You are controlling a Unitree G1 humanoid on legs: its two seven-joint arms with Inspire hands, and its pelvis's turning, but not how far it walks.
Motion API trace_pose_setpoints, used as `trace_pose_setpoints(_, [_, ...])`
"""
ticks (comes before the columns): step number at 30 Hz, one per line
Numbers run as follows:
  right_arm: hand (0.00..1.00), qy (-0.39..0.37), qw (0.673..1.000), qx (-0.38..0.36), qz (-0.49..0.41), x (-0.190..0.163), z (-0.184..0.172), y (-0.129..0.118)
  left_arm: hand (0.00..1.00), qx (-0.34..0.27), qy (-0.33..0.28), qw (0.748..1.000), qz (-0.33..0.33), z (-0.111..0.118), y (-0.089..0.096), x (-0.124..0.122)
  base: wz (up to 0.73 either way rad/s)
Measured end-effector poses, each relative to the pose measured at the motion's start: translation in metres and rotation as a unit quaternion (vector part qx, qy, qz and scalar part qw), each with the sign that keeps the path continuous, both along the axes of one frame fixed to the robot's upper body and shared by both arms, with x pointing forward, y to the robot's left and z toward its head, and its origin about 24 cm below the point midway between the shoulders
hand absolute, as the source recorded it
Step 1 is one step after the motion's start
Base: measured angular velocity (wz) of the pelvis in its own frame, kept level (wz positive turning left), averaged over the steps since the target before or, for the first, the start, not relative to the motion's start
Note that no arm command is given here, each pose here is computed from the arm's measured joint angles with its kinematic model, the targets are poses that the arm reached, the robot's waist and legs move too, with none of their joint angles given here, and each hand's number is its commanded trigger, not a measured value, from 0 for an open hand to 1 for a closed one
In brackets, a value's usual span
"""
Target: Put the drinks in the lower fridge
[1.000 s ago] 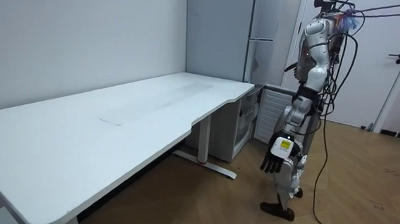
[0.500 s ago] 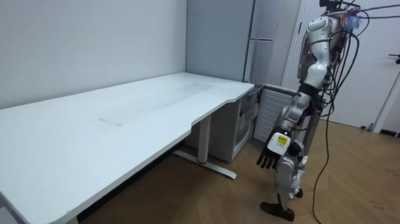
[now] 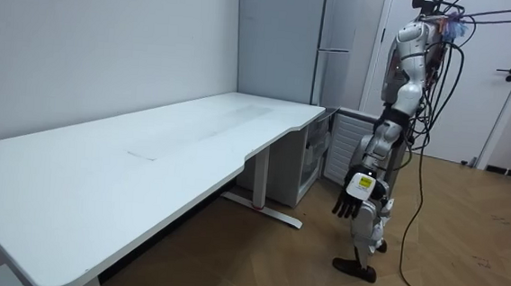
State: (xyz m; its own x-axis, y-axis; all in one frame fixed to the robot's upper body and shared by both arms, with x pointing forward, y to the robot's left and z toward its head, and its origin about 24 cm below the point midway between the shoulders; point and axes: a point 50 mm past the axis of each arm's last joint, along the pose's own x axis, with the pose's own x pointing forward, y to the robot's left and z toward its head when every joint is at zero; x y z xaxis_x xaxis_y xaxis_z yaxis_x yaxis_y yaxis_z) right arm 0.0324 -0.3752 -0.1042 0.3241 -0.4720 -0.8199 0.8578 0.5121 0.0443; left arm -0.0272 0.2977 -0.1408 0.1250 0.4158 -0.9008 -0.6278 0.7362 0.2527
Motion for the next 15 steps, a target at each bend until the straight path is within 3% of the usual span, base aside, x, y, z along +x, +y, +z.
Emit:
trace_pose_setpoints(11, [0.00,-0.070,0.979,0.068,0.181,0.047,-0.015,0.057,0.00,-0.025,0.003,0.999,-0.043,-0.010,-0.022,0.011,-0.01])
trace_pose_setpoints(15, [0.00,-0.082,0.973,0.083,0.201,0.055,-0.019,0.071,0.00,-0.034,0.006,0.997,-0.066,-0.014,-0.029,0.019,0.00])
